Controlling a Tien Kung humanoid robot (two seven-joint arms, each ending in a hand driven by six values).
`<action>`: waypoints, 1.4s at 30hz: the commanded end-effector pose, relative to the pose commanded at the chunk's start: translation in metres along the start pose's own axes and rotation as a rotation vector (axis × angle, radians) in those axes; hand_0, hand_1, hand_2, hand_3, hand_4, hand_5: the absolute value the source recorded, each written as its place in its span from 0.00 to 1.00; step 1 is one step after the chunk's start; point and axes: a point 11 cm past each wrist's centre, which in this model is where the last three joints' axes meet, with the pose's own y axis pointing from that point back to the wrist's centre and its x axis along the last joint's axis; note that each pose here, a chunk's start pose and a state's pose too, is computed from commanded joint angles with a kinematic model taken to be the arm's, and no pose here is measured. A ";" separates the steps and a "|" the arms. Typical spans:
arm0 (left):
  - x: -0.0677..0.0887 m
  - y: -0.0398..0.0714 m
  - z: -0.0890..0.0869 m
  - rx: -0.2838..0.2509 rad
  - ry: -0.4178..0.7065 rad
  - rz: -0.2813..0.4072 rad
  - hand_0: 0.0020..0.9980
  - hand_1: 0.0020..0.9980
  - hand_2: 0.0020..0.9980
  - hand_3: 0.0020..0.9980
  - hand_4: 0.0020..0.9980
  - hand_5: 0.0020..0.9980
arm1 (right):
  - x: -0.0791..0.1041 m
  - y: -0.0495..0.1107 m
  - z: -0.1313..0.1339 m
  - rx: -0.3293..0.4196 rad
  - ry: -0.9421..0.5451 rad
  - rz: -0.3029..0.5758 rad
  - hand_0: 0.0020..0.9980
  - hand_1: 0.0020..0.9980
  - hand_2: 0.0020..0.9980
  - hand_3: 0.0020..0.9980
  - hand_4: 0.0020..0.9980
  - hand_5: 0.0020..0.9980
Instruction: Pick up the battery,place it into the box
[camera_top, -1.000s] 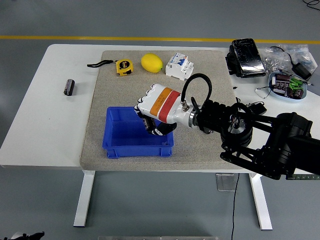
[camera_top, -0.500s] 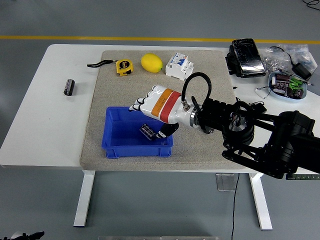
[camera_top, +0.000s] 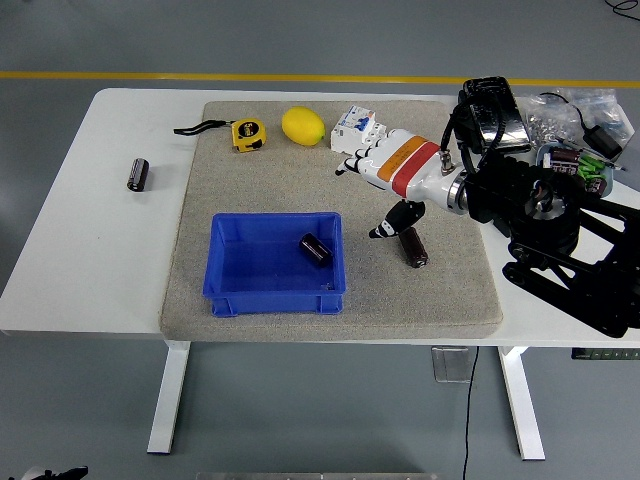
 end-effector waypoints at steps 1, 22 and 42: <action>-0.001 0.000 0.000 0.001 0.000 -0.001 0.71 0.68 0.74 0.60 0.62 0.48 | -0.005 0.001 0.003 -0.008 -0.004 -0.012 0.99 0.83 0.84 0.87 1.00 0.49; -0.006 0.001 0.001 -0.008 -0.005 -0.019 0.72 0.69 0.74 0.60 0.62 0.48 | -0.056 0.006 0.026 -0.038 -0.011 -0.180 0.76 0.73 0.79 0.86 1.00 0.46; -0.008 0.002 0.008 -0.021 -0.005 -0.021 0.72 0.69 0.74 0.60 0.62 0.48 | -0.082 -0.001 0.030 -0.043 -0.006 -0.214 0.67 0.64 0.72 0.80 1.00 0.47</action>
